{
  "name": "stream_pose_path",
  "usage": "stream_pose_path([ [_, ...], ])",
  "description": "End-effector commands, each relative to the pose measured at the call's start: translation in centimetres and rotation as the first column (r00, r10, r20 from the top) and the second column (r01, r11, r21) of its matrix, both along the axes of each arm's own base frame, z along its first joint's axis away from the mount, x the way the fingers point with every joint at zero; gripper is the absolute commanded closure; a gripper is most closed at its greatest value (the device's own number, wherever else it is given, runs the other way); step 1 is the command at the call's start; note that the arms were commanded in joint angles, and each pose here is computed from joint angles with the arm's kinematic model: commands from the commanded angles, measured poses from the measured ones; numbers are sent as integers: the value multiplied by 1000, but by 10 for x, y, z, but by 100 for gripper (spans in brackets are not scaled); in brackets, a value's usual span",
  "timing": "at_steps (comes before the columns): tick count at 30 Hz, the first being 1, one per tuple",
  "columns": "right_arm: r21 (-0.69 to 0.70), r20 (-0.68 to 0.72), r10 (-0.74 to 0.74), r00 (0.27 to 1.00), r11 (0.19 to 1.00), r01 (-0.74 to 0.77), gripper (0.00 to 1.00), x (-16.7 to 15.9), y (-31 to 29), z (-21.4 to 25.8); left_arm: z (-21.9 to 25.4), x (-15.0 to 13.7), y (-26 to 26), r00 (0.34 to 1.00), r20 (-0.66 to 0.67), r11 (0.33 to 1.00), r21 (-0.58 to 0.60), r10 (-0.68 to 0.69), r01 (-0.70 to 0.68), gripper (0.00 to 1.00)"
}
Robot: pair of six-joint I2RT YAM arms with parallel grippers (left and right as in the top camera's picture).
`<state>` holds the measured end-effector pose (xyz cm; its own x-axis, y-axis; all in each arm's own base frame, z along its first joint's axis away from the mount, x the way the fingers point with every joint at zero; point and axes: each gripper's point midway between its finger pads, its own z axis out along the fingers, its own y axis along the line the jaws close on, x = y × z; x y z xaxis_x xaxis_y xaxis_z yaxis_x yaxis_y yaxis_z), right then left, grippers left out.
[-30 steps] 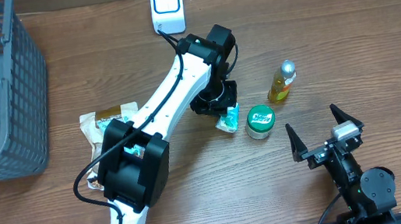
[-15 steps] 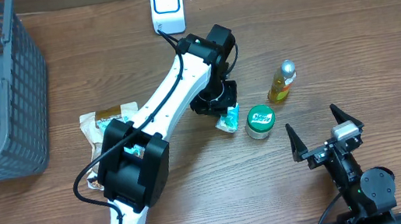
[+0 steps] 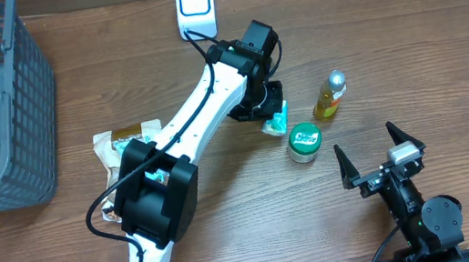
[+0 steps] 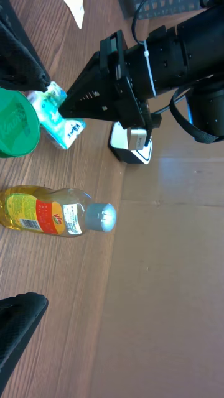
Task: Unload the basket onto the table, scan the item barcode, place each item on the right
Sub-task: 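Lower the tissue pack beside the green-lidded container with the left gripper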
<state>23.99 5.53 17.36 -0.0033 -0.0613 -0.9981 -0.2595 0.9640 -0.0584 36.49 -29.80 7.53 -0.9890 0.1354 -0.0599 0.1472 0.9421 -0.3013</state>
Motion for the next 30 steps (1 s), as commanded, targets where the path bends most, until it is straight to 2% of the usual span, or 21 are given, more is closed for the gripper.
stream_pose_path([
  [1,2,2,-9,1000,1000,9,0,0,-2,-2,-3,-1,-2,997,-25,998,-3,67,-67,93],
  [18,2,2,-9,1000,1000,9,0,0,-2,-2,-19,-15,5,994,-77,997,34,78,-75,91],
  [30,2,2,-9,1000,1000,9,0,0,-2,-2,-15,1,-7,997,-13,997,-19,76,-76,89],
])
